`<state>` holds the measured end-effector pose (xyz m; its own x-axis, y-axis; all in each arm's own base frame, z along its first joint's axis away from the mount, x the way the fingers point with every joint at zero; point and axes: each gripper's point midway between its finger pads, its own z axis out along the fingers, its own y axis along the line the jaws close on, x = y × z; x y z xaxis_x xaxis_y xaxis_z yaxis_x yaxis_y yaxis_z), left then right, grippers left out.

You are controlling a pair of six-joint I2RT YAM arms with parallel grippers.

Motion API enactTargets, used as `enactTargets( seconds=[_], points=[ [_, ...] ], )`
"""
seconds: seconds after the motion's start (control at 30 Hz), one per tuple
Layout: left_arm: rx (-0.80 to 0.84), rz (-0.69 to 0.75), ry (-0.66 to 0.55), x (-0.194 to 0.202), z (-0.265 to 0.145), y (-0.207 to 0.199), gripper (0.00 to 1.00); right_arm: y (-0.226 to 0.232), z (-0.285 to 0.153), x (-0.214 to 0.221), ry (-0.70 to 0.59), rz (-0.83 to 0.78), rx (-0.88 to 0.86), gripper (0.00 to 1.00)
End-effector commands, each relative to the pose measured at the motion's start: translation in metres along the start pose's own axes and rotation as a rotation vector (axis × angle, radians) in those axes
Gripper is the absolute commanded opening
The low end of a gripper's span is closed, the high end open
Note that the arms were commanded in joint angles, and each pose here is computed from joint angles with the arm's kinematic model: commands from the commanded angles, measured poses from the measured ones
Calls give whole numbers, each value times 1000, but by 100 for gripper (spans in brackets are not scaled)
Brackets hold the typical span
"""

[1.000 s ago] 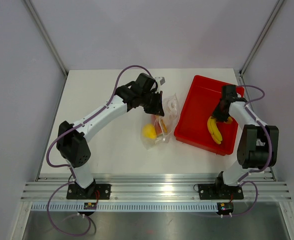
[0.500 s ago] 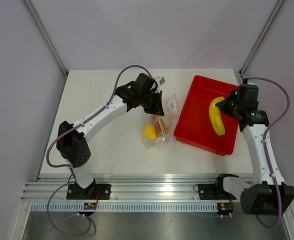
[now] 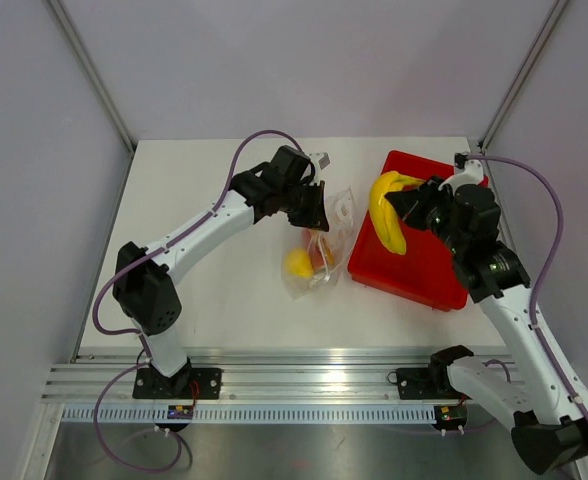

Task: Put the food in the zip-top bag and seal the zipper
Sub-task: Pick up the fake fruit from the bin, then place the fake fruit in the zipper food storage bag.

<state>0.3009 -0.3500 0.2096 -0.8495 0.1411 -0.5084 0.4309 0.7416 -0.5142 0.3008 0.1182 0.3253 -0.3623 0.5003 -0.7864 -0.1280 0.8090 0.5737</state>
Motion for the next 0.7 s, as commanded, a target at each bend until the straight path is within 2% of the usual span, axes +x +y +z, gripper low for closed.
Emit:
enactTargets(
  seconds=[0.0,0.4,0.57,0.67],
  points=[
    [46,20,-46,-11,-9,-14,0,40,13,-31,-131,61,-78,0],
    [26,44,-44,-8,-16,-10,0,104,51,-18,-207,146,-120,0],
    [15,46,-46,-9,-19,-7,0,90,65,-3,-223,174,-22,0],
    [14,43,-43,-9,-18,-6,0,91,65,-4,-246,221,-27,0]
  ],
)
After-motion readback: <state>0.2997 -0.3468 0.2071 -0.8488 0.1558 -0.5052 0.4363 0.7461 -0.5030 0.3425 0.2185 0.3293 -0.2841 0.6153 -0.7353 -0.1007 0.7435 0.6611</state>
